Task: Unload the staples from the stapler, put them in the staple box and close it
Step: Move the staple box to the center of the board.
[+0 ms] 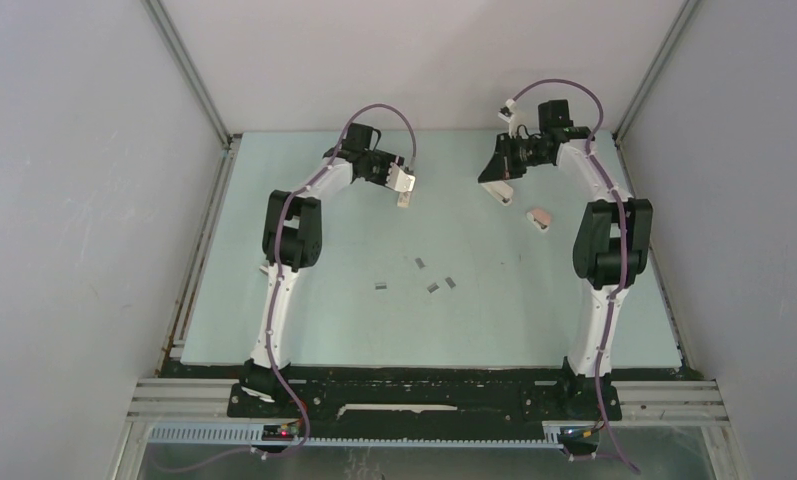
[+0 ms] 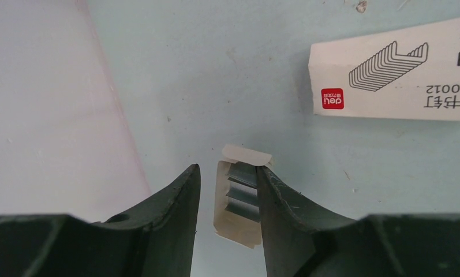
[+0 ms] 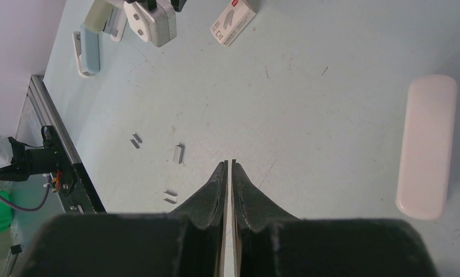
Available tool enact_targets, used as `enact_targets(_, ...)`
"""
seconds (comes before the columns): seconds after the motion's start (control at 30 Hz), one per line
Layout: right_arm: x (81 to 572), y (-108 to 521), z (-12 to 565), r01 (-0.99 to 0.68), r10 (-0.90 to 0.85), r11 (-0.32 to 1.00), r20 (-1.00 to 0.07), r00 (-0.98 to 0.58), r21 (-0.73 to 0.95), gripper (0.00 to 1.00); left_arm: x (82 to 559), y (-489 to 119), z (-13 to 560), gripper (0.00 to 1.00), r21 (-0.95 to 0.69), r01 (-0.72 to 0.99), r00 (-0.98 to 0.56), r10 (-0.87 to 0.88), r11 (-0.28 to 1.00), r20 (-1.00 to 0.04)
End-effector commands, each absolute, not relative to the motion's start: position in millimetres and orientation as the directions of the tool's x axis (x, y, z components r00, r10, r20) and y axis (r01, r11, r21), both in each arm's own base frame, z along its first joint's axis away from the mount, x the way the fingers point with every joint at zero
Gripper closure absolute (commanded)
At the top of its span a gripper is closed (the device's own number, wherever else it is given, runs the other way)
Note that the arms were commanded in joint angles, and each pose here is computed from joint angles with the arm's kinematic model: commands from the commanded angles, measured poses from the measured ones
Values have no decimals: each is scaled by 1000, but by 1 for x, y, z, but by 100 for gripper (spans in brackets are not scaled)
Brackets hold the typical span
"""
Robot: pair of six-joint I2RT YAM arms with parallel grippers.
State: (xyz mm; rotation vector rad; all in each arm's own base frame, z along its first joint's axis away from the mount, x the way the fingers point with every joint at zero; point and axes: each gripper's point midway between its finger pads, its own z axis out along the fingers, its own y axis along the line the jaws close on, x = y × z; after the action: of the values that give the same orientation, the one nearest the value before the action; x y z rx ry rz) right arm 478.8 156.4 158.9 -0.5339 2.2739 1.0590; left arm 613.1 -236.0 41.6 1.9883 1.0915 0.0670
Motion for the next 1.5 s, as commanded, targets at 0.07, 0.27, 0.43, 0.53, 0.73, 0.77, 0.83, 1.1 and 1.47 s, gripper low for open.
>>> enact_targets(0.07, 477, 156, 200, -623, -99, 590, -720, -687, 514, 88, 601, -242, 60, 53, 701, 656, 649, 681, -278, -338)
enact_targets(0.27, 479, 156, 201, -626, -96, 587, -724, -684, 514, 88, 598, -240, 61, 53, 691, 668, 644, 680, -276, -351)
enact_targets(0.43, 481, 155, 201, -625, -93, 588, -725, -683, 513, 88, 591, -238, 62, 53, 672, 684, 641, 674, -283, -368)
enact_targets(0.53, 481, 155, 201, -624, -93, 590, -725, -683, 512, 88, 587, -236, 63, 54, 667, 688, 639, 675, -288, -368)
enact_targets(0.73, 480, 155, 200, -622, -93, 590, -723, -685, 514, 88, 590, -236, 68, 56, 676, 692, 628, 674, -253, -389)
enact_targets(0.77, 480, 155, 199, -622, -93, 592, -722, -685, 513, 88, 592, -236, 70, 56, 680, 695, 619, 676, -233, -401)
enact_targets(0.83, 479, 155, 199, -621, -94, 592, -722, -686, 514, 88, 595, -238, 74, 57, 688, 695, 612, 673, -208, -415)
enact_targets(1.1, 479, 155, 198, -621, -95, 591, -721, -686, 514, 88, 582, -233, 71, 57, 654, 719, 605, 674, -235, -423)
enact_targets(1.47, 477, 156, 196, -619, -90, 591, -720, -688, 517, 88, 572, -222, 71, 58, 630, 736, 593, 685, -248, -423)
